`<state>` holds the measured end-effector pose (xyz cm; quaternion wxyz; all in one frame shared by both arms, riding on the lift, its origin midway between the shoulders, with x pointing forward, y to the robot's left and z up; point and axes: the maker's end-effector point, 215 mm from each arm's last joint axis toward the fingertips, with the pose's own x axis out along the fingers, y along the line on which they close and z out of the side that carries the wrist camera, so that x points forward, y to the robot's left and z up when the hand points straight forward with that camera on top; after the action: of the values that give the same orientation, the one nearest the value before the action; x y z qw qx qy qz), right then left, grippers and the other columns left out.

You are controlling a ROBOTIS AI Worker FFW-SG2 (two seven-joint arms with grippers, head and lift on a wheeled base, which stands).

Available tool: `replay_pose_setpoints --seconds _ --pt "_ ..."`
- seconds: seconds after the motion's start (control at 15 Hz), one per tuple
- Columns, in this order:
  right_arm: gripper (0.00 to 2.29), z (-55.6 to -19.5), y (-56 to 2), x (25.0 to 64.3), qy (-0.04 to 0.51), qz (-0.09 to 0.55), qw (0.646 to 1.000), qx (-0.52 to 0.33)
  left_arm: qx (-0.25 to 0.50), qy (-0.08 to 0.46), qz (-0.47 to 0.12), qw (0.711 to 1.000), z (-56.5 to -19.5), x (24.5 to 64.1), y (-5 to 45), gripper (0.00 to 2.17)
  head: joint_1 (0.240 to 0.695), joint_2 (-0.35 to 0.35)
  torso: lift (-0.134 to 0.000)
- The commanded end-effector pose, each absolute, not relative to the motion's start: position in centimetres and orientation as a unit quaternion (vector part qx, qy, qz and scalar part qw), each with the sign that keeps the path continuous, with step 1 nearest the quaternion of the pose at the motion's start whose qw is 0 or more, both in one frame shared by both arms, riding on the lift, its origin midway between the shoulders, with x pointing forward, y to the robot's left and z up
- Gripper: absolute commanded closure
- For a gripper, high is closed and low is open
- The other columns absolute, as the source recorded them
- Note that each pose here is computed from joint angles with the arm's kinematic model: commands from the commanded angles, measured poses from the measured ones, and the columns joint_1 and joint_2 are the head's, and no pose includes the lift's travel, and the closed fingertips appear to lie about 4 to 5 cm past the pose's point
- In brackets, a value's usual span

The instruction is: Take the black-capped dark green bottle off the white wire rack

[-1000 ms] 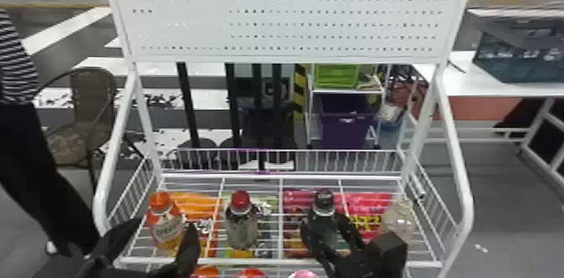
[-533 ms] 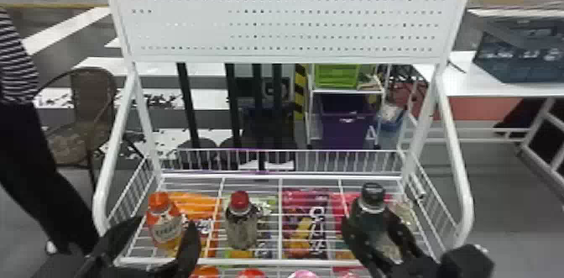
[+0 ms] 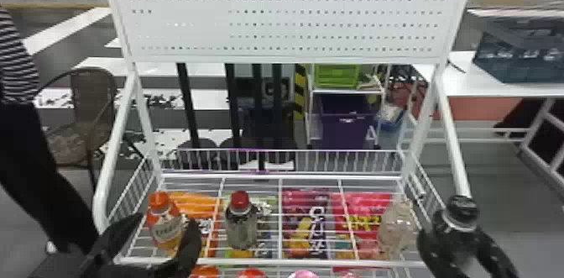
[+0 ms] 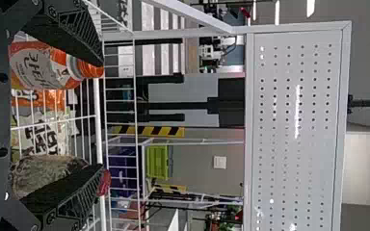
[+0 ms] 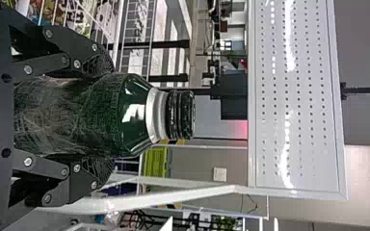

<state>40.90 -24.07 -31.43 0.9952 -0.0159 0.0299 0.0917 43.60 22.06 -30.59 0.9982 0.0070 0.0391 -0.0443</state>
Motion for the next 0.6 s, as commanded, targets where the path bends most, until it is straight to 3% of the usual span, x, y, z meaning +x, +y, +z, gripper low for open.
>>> replay_pose_setpoints --seconds 0.0,0.53 --pt "1.41 -31.1 -26.51 39.39 0.035 0.073 0.996 -0.02 0.007 0.04 -0.045 0.998 -30.65 43.44 22.04 0.14 0.499 0.0 0.0" --pt "1.4 -30.97 -26.25 38.87 0.036 0.07 0.997 -0.011 0.011 0.038 -0.048 0.998 -30.25 43.39 22.11 0.14 0.499 0.0 0.0"
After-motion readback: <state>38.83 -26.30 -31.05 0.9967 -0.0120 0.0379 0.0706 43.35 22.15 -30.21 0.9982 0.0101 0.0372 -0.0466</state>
